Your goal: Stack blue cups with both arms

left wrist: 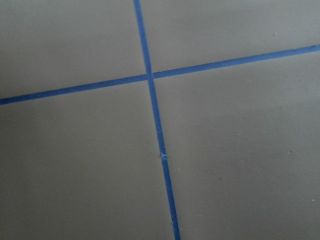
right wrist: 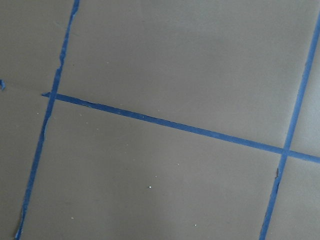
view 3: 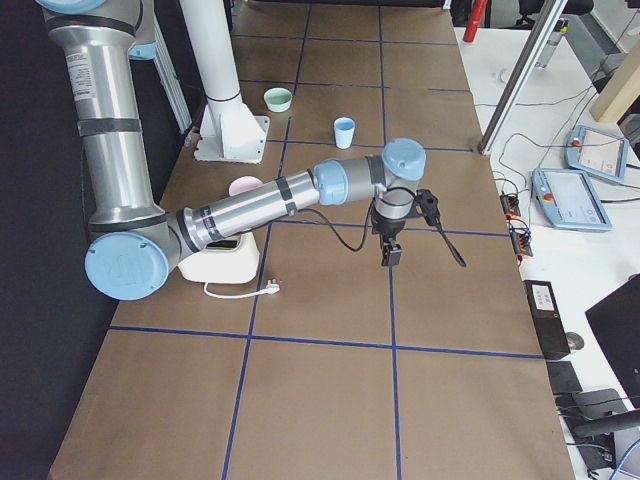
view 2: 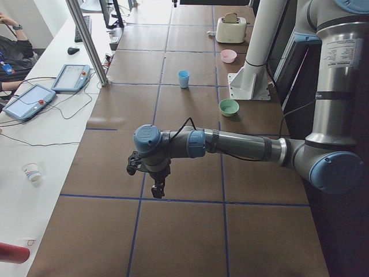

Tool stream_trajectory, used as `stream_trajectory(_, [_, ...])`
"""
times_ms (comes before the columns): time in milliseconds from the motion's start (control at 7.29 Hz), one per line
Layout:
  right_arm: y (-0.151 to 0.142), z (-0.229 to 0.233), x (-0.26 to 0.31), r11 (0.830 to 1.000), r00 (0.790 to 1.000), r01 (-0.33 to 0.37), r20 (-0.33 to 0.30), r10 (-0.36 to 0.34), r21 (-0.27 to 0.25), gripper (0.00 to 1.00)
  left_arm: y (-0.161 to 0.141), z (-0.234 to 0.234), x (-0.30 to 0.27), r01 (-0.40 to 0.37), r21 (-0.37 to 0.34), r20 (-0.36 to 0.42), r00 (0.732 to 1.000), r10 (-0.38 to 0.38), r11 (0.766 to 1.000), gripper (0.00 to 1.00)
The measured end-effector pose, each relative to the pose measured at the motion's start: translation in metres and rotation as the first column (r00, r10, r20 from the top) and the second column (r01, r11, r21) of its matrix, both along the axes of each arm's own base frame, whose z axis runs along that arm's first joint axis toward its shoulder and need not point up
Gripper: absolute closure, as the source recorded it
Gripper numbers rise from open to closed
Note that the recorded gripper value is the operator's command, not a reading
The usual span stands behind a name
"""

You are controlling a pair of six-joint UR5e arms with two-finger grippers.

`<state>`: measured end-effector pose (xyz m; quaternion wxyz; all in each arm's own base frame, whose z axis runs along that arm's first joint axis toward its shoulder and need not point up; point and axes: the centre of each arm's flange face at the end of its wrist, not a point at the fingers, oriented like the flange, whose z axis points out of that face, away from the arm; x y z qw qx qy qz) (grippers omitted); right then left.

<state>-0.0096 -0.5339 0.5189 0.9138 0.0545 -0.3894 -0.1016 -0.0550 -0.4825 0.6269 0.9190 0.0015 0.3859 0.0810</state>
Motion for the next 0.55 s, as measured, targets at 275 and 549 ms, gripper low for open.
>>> stream_trajectory(275, [0.002, 0.073, 0.039, 0.999, 0.999, -0.038, 0.02, 0.039, -0.031, 0.0, 0.003, 0.012, 0.0, 0.001, -0.003, -0.006, 1.0, -0.001, 1.0, 0.0])
stream_trajectory(549, [0.025, 0.115, 0.053, 0.994, 0.998, -0.06, 0.011, 0.061, -0.093, 0.0, 0.006, 0.016, 0.0, 0.001, -0.007, -0.007, 1.0, -0.001, 1.0, 0.0])
